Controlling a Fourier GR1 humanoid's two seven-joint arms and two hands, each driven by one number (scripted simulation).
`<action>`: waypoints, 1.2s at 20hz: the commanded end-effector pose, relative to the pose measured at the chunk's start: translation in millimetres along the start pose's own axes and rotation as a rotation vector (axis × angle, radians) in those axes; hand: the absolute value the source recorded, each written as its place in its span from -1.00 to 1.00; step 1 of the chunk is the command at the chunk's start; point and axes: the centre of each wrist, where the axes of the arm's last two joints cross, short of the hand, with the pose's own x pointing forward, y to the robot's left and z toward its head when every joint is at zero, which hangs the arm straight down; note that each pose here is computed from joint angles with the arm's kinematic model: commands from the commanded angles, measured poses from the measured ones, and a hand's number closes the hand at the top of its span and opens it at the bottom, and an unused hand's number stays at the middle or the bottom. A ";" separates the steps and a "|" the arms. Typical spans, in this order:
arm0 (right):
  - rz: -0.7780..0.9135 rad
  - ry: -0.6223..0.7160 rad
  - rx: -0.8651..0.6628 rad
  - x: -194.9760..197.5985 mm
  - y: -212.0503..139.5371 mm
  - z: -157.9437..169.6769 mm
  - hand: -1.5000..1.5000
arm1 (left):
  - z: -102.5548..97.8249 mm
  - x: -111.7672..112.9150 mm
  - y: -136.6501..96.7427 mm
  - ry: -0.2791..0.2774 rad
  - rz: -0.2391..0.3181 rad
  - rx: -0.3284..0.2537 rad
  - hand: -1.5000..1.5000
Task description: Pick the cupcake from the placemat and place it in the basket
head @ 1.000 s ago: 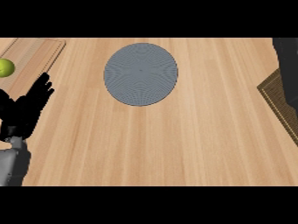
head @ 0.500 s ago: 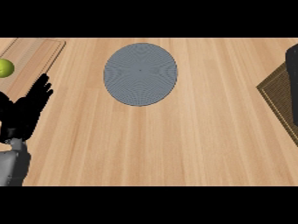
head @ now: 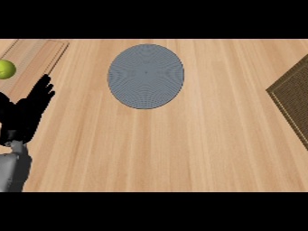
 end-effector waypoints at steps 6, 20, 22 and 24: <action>-0.246 0.120 -0.152 -3.3 -33.2 -23.3 -1.00 | -4.2 3.9 8.2 0.014 -0.004 0.000 0.00; -0.462 0.268 -0.161 -103.1 -140.1 7.7 -1.00 | 8.2 -6.1 17.1 0.030 0.019 0.060 0.00; -0.435 0.257 -0.086 -115.8 -157.6 21.3 -1.00 | 17.0 -7.4 28.9 0.035 0.005 0.076 0.00; -0.449 0.263 -0.073 -141.2 -178.7 31.2 -1.00 | 21.3 -21.3 22.6 0.034 0.014 0.036 0.00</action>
